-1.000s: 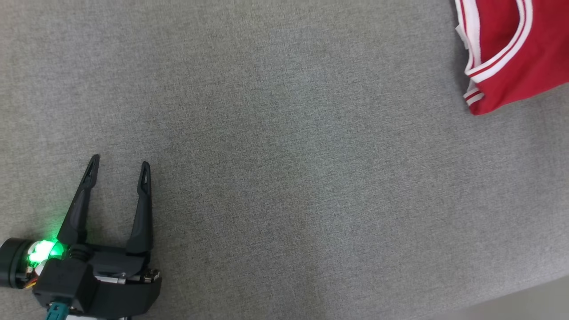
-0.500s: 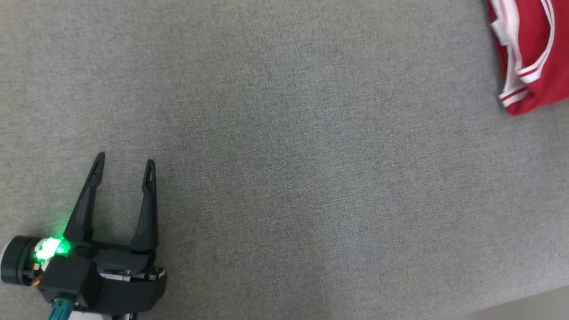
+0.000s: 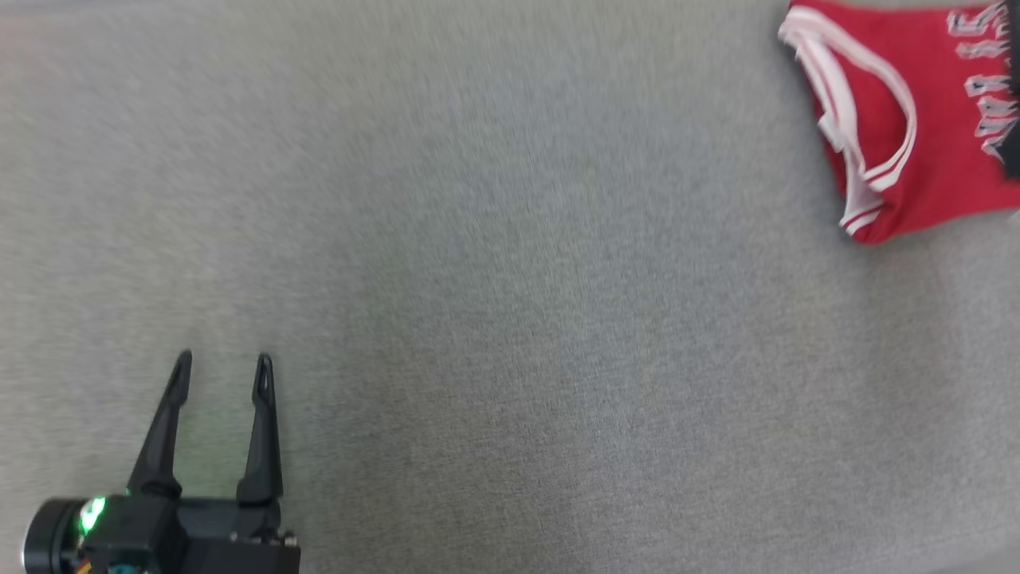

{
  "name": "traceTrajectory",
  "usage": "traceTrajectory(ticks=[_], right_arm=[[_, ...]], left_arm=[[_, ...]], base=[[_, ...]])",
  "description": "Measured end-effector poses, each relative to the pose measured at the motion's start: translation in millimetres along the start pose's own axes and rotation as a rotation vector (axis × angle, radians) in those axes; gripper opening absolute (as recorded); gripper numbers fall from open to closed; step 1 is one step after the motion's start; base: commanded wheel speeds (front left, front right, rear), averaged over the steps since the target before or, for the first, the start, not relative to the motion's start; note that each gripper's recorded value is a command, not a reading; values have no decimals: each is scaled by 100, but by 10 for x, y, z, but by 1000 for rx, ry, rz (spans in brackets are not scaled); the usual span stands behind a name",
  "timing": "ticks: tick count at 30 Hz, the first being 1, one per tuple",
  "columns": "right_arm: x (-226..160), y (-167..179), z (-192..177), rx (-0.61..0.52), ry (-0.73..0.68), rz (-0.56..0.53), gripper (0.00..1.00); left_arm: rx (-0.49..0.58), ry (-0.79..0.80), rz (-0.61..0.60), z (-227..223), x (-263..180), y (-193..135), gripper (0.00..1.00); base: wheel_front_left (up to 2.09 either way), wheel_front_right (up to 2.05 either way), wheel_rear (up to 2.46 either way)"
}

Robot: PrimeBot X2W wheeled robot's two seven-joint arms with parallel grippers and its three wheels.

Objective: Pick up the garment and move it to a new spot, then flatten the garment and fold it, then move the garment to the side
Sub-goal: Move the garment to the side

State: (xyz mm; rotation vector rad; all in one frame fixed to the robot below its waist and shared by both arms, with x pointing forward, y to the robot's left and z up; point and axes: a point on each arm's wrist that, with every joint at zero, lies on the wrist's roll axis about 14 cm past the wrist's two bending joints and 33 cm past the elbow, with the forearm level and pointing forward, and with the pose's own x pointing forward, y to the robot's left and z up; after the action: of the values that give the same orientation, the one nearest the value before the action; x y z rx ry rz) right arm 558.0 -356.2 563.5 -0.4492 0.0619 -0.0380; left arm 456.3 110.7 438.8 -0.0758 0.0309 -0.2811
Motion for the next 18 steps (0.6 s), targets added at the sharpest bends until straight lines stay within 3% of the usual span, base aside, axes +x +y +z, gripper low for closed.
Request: traceTrajectory(ticks=[18], right_arm=[[-1082, 1310, 253, 379, -180, 133, 100]], left_arm=[[29, -105, 142, 616, -790, 218, 100]], base=[[0, 0, 0]])
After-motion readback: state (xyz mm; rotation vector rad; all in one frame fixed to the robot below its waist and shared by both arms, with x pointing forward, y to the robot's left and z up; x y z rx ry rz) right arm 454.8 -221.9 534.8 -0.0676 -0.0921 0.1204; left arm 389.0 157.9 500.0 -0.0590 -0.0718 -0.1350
